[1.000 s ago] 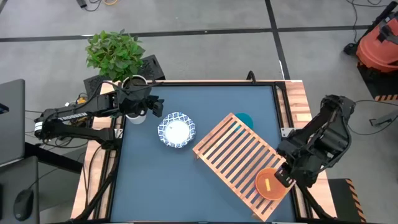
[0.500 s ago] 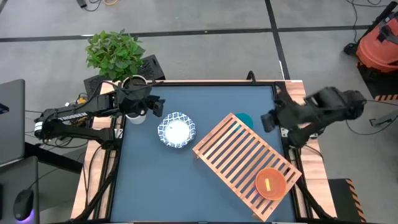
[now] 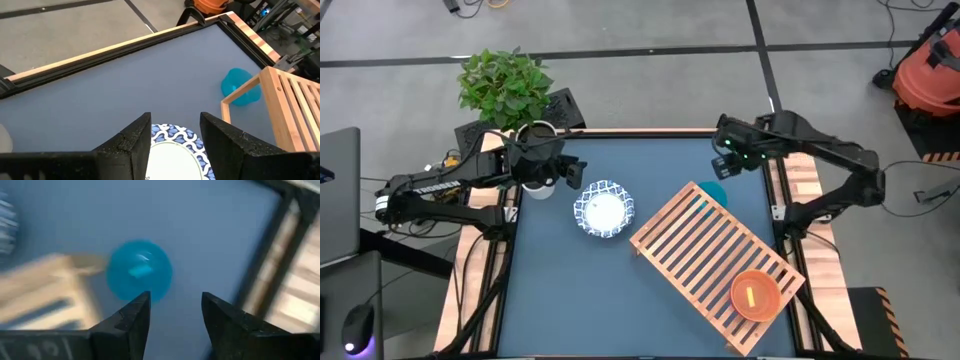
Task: Place and stack bowls onto a shelf
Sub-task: Stack the small blue bowl on top of the small yellow bowl on the shelf
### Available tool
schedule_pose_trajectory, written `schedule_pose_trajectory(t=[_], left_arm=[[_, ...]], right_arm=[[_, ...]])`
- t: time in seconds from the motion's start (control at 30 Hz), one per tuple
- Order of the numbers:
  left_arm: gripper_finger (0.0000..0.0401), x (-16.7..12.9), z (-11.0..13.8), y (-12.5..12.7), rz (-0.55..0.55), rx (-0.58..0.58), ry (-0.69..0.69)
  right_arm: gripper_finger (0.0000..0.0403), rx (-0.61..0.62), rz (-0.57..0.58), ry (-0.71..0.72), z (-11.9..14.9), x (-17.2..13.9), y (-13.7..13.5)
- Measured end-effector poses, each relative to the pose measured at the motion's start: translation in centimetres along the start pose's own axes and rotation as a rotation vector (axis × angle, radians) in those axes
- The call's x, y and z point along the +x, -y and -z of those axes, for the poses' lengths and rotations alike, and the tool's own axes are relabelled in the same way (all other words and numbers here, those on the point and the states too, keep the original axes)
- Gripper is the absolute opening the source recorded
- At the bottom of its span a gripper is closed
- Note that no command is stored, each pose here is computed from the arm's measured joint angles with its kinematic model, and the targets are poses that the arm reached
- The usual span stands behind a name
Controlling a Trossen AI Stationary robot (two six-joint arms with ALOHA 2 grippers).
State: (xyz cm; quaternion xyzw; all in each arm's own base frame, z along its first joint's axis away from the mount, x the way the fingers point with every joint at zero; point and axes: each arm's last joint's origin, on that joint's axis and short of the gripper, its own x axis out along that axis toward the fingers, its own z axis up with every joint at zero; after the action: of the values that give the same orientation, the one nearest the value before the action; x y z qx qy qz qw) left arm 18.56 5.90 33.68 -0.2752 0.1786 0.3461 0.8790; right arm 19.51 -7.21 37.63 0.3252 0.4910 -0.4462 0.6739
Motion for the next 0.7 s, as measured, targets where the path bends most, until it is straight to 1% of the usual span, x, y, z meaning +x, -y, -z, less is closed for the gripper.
schedule_pose_trajectory(t=[0.07, 0.13, 0.2, 0.33, 0.53, 0.7], left_arm=[[0.0153, 0.0, 0.0, 0.0, -0.002, 0.011, 0.001], [0.0153, 0.0, 0.0, 0.0, -0.003, 0.022, 0.002], [0.0153, 0.0, 0.0, 0.0, -0.004, 0.033, 0.003], [0.0153, 0.0, 0.0, 0.0, -0.008, 0.037, 0.005], [0.0153, 0.0, 0.0, 0.0, -0.009, 0.036, 0.006], [0.0153, 0.0, 0.0, 0.0, -0.009, 0.035, 0.006]], right_arm=[[0.0205, -0.003, 0.038, -0.076, -0.3, 2.0, 0.8], [0.0205, -0.001, 0.029, -0.145, -0.3, 4.1, 1.3], [0.0204, 0.009, -0.007, -0.182, -0.3, 6.0, 1.8], [0.0204, 0.058, -0.116, -0.208, -0.4, 9.3, 2.5], [0.0203, 0.191, -0.100, -0.238, -0.6, 12.9, 4.0], [0.0203, 0.256, -0.136, -0.209, -0.5, 14.3, 3.8]])
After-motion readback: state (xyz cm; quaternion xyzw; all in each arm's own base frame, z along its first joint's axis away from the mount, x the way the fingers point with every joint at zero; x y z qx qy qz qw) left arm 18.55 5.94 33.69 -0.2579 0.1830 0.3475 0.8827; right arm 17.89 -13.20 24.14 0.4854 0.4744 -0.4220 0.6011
